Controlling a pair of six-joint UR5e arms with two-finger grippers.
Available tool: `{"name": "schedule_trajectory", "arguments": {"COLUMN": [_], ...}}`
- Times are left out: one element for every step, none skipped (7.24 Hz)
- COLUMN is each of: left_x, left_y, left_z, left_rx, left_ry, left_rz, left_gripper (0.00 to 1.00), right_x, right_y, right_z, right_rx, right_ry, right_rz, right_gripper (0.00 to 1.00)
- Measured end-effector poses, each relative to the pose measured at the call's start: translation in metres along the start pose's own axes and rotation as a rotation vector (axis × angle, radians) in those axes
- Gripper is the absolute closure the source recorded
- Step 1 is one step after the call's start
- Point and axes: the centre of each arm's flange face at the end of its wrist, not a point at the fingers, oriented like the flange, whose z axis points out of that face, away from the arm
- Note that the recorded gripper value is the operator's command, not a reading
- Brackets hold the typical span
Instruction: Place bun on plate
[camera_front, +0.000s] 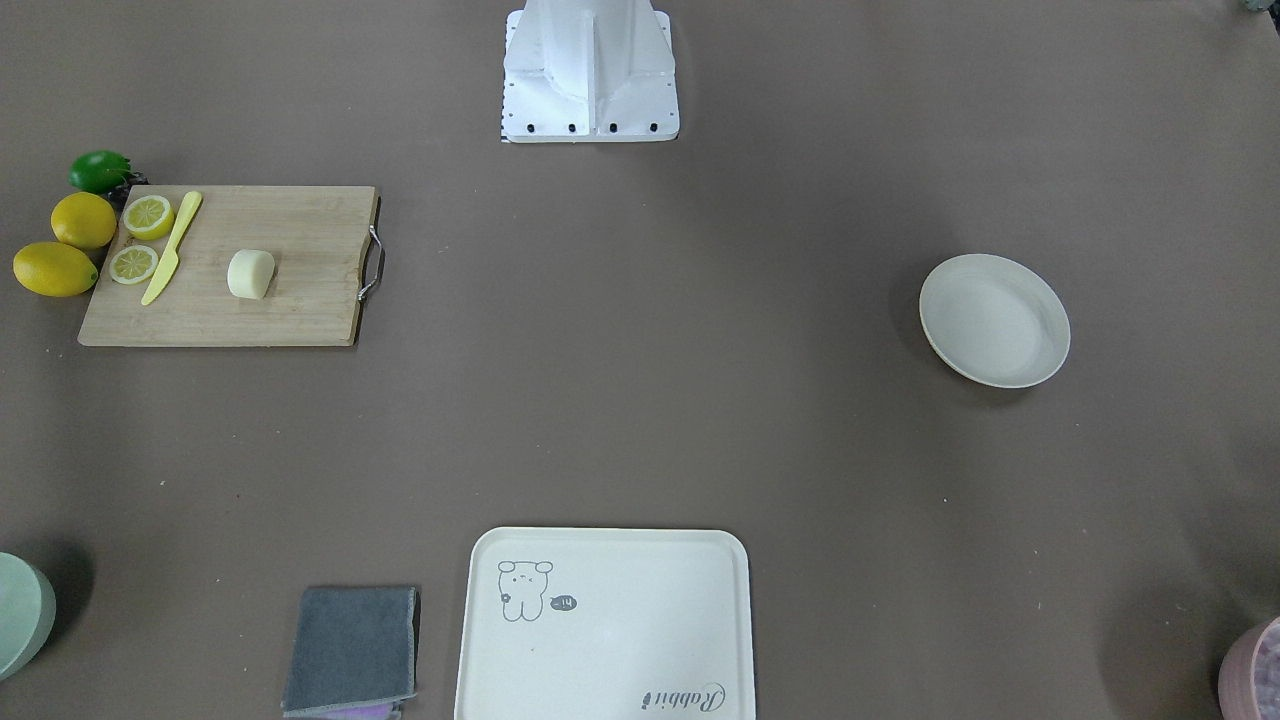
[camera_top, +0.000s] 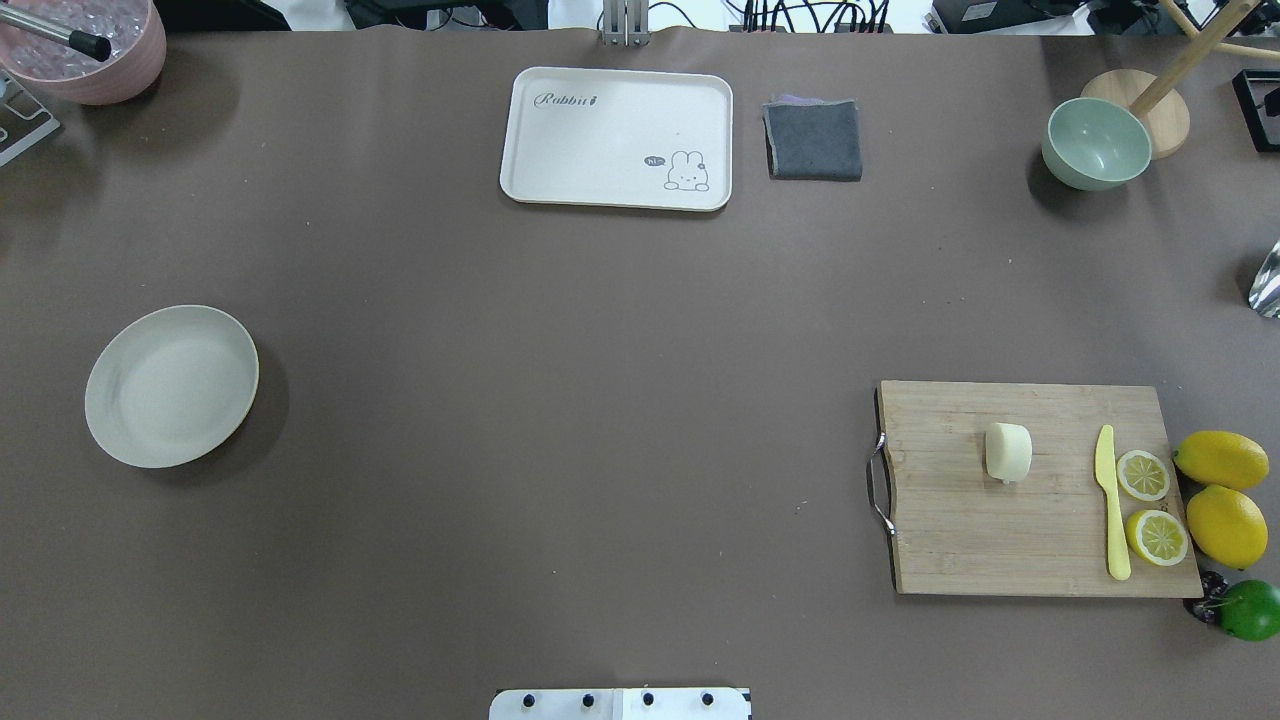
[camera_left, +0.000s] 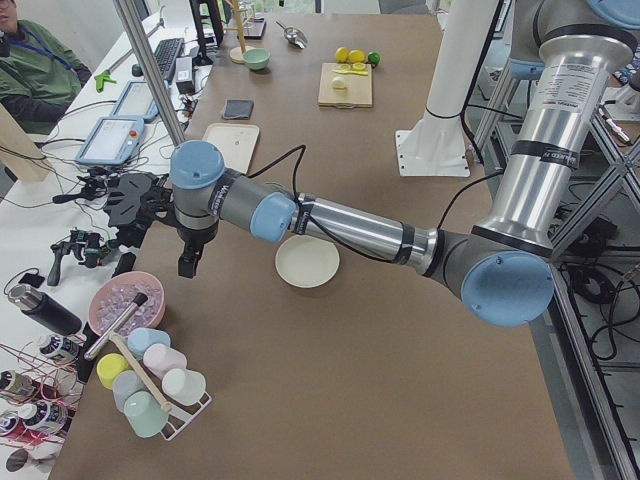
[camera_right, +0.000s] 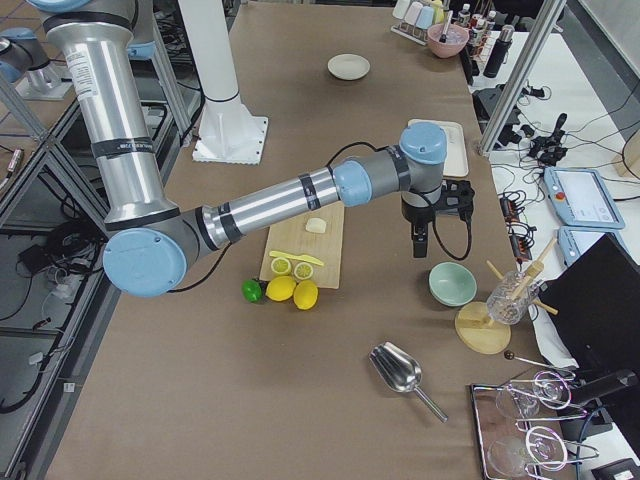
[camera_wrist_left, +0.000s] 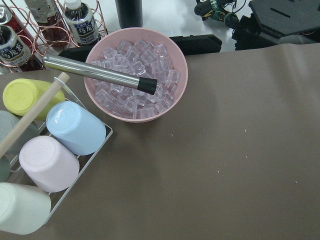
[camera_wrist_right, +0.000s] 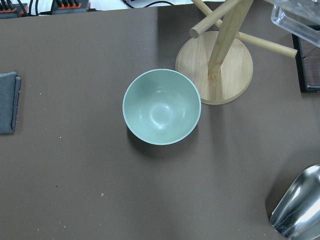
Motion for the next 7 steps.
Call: {"name": "schedule_trajectory", "arguments": {"left_x": [0.000, -0.001, 0.000, 0.009, 0.025, 0.036, 0.045], "left_y": [0.002, 0.006, 0.007, 0.007, 0.008, 0.010, 0.013], "left_z": [0.000, 0.000, 0.004, 0.016, 0.034, 0.047, 0.056], "left_rx": [0.001, -0.001, -0.007, -0.027, -0.056, -0.075, -0.088], "left_ry": [0.002, 0.006, 0.008, 0.013, 0.021, 0.022, 0.026], "left_rz": [-0.010, -0.015, -0.013, 0.000, 0.024, 0.046, 0.064], "left_gripper": [0.02, 0.02, 0.02, 0.02, 0.02, 0.02, 0.02], "right_x": [0.000, 0.000, 0.000, -0.003, -0.009, -0.019, -0.034], "right_y": [0.001, 0.001, 0.001, 0.001, 0.000, -0.003, -0.007], "right_z": [0.000, 0.000, 0.001, 0.004, 0.007, 0.008, 0.012], "right_rx": [0.000, -0.001, -0.003, -0.007, -0.011, -0.011, -0.015], "right_ry": [0.000, 0.000, 0.000, -0.001, -0.002, -0.005, -0.011], "right_rz": [0.002, 0.009, 0.020, 0.020, 0.011, -0.003, -0.021], "right_gripper": [0.00, 0.00, 0.00, 0.00, 0.00, 0.00, 0.00]}}
